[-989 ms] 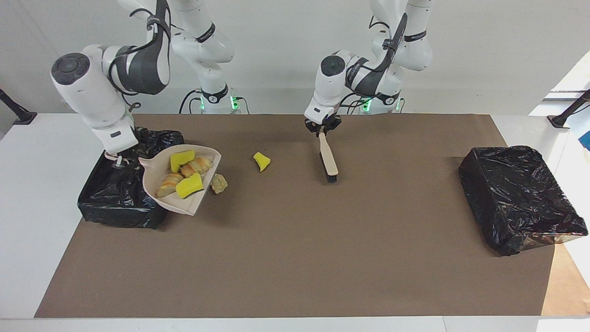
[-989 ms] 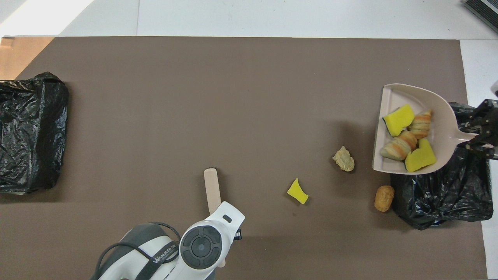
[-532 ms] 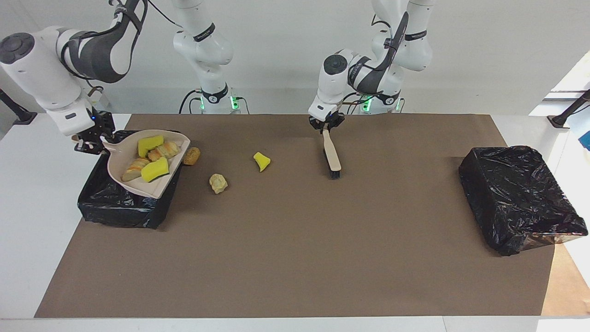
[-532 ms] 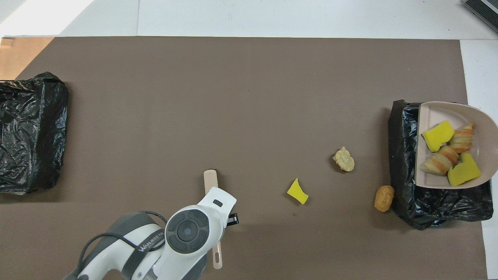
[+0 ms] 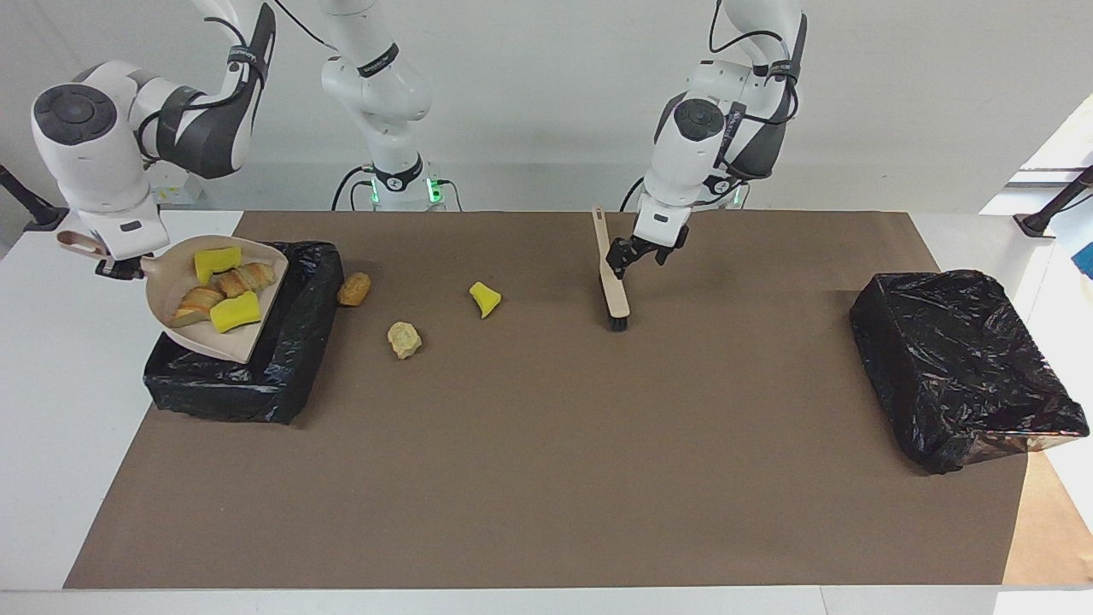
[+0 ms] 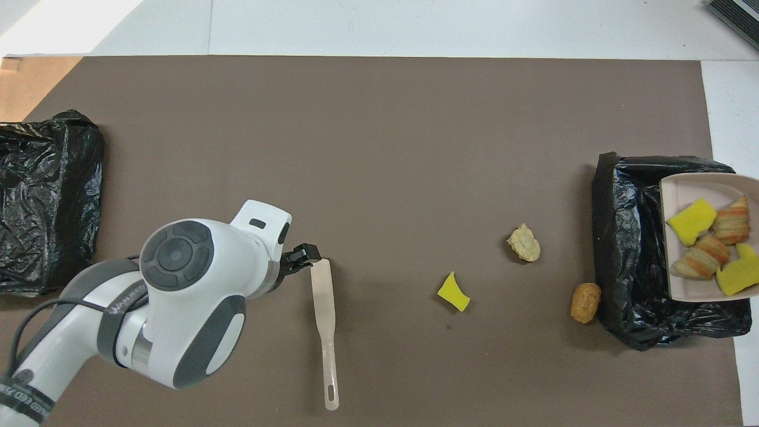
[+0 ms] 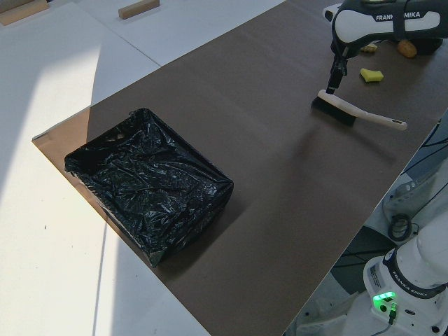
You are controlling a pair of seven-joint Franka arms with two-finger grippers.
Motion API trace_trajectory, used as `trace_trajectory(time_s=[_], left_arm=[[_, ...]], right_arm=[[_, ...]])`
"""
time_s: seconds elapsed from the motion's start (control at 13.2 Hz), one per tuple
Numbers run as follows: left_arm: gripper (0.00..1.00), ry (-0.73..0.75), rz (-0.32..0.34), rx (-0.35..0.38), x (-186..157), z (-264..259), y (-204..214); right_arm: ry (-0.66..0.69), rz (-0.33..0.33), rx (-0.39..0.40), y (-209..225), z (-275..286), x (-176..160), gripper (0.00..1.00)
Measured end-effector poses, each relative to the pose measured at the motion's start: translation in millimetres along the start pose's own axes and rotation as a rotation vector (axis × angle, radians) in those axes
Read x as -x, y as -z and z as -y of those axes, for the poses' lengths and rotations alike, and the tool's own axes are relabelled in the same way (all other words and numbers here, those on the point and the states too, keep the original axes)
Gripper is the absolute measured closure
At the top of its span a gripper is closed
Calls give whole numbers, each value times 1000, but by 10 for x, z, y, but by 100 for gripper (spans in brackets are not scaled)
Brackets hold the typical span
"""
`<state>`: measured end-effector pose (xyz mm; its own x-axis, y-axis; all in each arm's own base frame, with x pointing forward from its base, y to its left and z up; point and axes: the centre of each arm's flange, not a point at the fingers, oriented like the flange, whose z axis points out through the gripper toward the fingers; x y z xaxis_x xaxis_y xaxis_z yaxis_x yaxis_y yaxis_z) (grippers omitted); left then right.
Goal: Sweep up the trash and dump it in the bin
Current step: 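Tip the dustpan to dump pieces into the bag while the left gripper releases the brush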
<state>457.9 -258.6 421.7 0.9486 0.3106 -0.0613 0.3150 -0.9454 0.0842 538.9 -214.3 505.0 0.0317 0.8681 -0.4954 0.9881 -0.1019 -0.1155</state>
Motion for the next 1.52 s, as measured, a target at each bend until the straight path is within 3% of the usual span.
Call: trace_trajectory(time_s=[0.38,0.61,0.84,1.14,1.52], left_arm=[[0,-234,-44,27,-968,632,305],[0,-369,-43,0,-1279,1011,611],[0,-451,9,-29,-1372,1212,1084],[0,-544,76,-94,-1270,1366,1749],[0,-507,83,-98,-1228,1409,1824]], right_arm=[[29,163,7,108,-15,-46,67],[79,257,24,241,-55,-153,67],[89,318,12,341,-31,-238,67],[-7,376,-5,440,33,-274,67],[-27,381,56,772,26,-257,67]])
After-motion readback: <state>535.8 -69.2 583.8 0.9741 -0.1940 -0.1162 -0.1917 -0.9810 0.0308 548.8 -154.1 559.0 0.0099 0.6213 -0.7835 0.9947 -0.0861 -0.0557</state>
